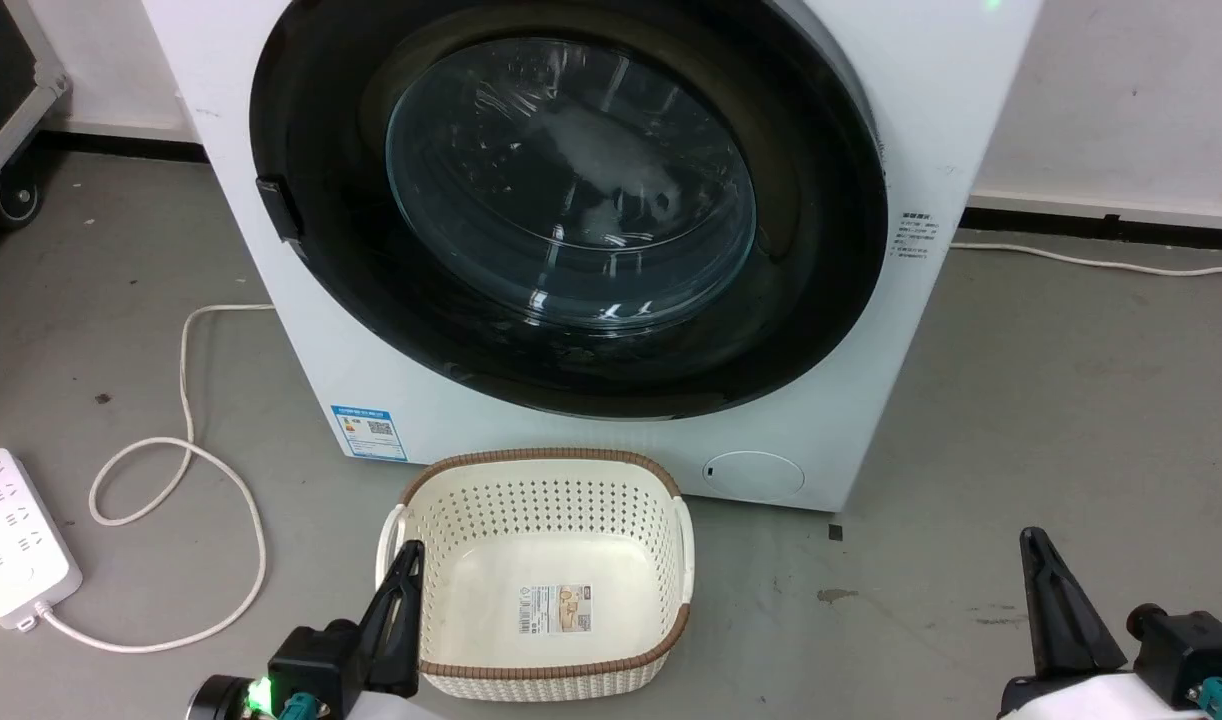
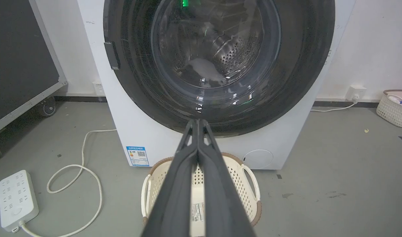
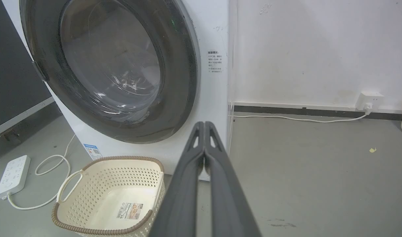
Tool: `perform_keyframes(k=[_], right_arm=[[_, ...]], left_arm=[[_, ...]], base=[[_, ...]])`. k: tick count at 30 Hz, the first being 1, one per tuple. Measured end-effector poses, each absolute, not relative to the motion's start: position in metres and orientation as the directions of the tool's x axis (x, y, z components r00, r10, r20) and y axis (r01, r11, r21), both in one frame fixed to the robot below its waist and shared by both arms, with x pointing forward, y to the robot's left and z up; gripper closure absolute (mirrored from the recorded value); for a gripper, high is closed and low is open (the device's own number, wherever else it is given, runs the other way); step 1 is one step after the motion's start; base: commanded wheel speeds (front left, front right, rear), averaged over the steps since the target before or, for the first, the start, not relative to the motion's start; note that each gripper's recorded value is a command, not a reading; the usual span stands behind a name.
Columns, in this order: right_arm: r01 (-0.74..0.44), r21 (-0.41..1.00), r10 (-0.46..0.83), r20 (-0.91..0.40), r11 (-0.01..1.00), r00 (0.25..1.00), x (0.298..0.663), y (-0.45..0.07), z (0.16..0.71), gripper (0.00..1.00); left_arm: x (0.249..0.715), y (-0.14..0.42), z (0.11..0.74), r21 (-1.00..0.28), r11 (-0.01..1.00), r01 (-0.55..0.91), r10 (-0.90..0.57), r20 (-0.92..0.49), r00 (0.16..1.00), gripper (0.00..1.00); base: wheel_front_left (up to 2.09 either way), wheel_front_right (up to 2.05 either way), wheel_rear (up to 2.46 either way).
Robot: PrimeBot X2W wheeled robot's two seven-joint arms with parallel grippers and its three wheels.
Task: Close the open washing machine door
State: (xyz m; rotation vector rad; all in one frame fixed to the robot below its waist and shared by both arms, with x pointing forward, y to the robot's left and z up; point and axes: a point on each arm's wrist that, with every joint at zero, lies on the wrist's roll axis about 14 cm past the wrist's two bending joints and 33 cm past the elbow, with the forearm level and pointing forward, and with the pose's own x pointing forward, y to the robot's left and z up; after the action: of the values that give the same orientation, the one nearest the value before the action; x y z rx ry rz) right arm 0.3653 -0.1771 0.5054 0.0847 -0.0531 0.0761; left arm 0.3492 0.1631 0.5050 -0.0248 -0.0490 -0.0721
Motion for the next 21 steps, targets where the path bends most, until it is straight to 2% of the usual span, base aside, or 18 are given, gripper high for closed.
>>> perform_keyframes(k=[21], right_arm=[[-0.091,0.057,0.089,0.036,0.994,0.995,0.3653,-0.1733,0.507,1.0]], left_arm=[[0.3531,0.1653,0.5073,-0.006,0.998,0.064,-0.063,0.032,0.997,1.0]], base=[[0.0,0.0,0.0]])
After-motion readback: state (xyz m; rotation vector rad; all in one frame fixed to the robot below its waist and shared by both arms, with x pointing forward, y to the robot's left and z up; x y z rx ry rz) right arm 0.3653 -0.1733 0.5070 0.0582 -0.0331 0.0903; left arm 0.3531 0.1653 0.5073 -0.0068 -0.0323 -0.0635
